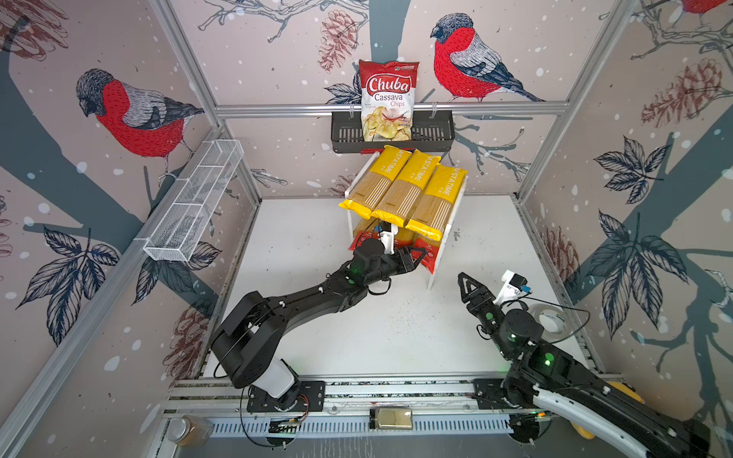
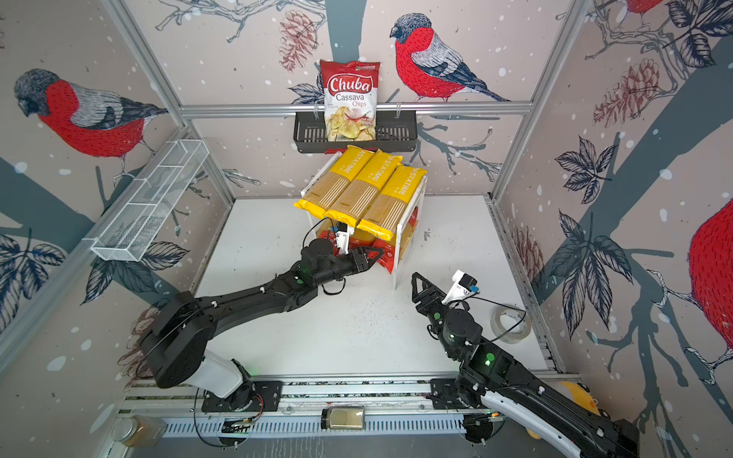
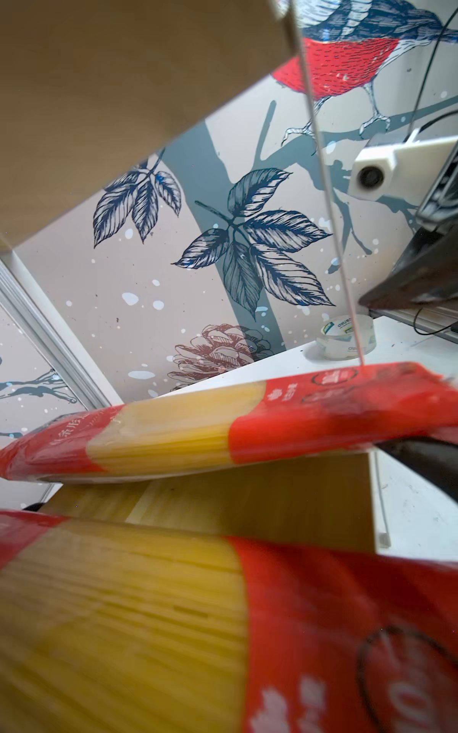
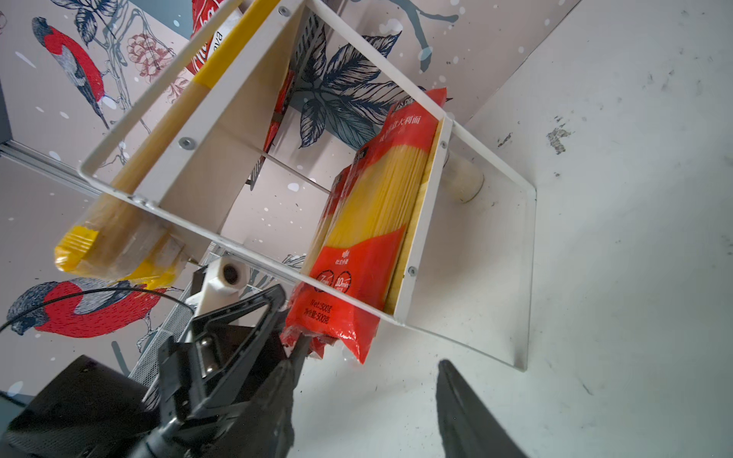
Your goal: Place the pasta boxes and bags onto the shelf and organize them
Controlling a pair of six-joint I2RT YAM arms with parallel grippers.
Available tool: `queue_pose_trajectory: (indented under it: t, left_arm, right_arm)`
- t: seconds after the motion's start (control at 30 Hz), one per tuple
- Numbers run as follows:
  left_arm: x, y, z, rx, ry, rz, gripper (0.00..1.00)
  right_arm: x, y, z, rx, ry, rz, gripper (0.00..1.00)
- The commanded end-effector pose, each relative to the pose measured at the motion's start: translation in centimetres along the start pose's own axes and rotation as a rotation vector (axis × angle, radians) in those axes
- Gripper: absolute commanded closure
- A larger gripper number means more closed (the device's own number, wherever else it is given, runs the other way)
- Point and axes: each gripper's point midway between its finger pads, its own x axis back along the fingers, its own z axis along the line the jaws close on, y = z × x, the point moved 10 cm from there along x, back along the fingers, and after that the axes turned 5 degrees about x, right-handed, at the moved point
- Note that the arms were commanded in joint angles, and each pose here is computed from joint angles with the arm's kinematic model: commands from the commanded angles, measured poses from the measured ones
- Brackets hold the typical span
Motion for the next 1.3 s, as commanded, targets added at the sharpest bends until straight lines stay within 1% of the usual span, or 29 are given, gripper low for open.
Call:
queue_pose_trajectory:
  t: [0.0, 0.13, 0.27, 0.43, 0.53, 0.6, 0.67, 0.77, 0.83, 0.9, 0.97, 1.0, 1.07, 1.1, 1.13, 1.17, 1.2, 1.27]
  left_arm:
    - [0.9, -0.1, -0.9, -0.051, -0.006, -0.011, 0.53]
    - [2.4, -0.3, -1.5, -0.078, 0.021, -0.031, 0.52]
    - [4.2, -0.9, -2.0, -0.094, 0.032, -0.047, 0.53]
    - [6.7, -2.2, -2.6, -0.184, 0.083, -0.057, 0.52]
    - [8.6, -3.0, -1.7, -0.259, 0.142, -0.073, 0.52]
    - [10.3, -3.1, -0.8, -0.324, 0.230, -0.131, 0.51]
    - [11.9, -2.8, -0.2, -0.415, 0.311, -0.204, 0.48]
    - [13.9, -3.0, 1.0, -0.625, 0.420, -0.275, 0.44]
    - [15.4, -2.9, 1.9, -0.758, 0.541, -0.318, 0.40]
    - [17.4, -2.4, 2.9, -0.836, 0.708, -0.437, 0.34]
    - [19.2, -1.8, 3.6, -0.898, 0.831, -0.548, 0.31]
    - [20.0, -1.4, 4.0, -0.901, 0.887, -0.615, 0.30]
    - [21.9, 0.1, 5.0, -0.843, 0.996, -0.782, 0.29]
    - [22.8, 0.9, 5.5, -0.791, 1.021, -0.863, 0.29]
    - [23.3, 1.4, 6.0, -0.759, 1.014, -0.919, 0.30]
    - [24.1, 2.1, 6.9, -0.703, 1.022, -0.979, 0.30]
    - [24.5, 2.5, 7.6, -0.670, 1.035, -1.001, 0.30]
    - [25.1, 2.8, 9.4, -0.660, 1.078, -1.032, 0.30]
  right_arm:
    - [-0.4, 0.1, 0.3, -0.017, 0.010, -0.022, 0.42]
    - [-0.9, 0.0, 0.7, 0.017, -0.005, -0.011, 0.42]
    - [-1.0, 0.5, 0.8, 0.054, -0.025, -0.031, 0.42]
    - [-1.1, 1.5, 0.0, 0.111, -0.127, -0.061, 0.42]
    - [-1.0, 2.8, -0.1, 0.189, -0.187, -0.097, 0.42]
    - [-1.0, 3.8, -0.4, 0.269, -0.264, -0.124, 0.41]
    - [-1.5, 4.4, -1.3, 0.352, -0.357, -0.149, 0.41]
    - [-2.6, 5.1, -3.2, 0.445, -0.500, -0.166, 0.40]
    - [-3.2, 5.8, -4.2, 0.474, -0.569, -0.184, 0.39]
    - [-3.2, 7.0, -5.3, 0.491, -0.649, -0.245, 0.38]
    - [-3.2, 7.6, -6.3, 0.538, -0.678, -0.316, 0.37]
    - [-3.1, 7.8, -6.8, 0.567, -0.681, -0.350, 0.36]
    - [-3.0, 8.0, -7.9, 0.601, -0.704, -0.414, 0.35]
    - [-2.9, 8.1, -8.5, 0.612, -0.731, -0.432, 0.35]
    - [-2.8, 8.2, -9.0, 0.612, -0.766, -0.440, 0.35]
    - [-2.8, 8.3, -9.6, 0.607, -0.797, -0.437, 0.34]
    - [-2.8, 8.4, -10.1, 0.601, -0.811, -0.443, 0.34]
    - [-2.8, 8.2, -11.4, 0.609, -0.818, -0.452, 0.34]
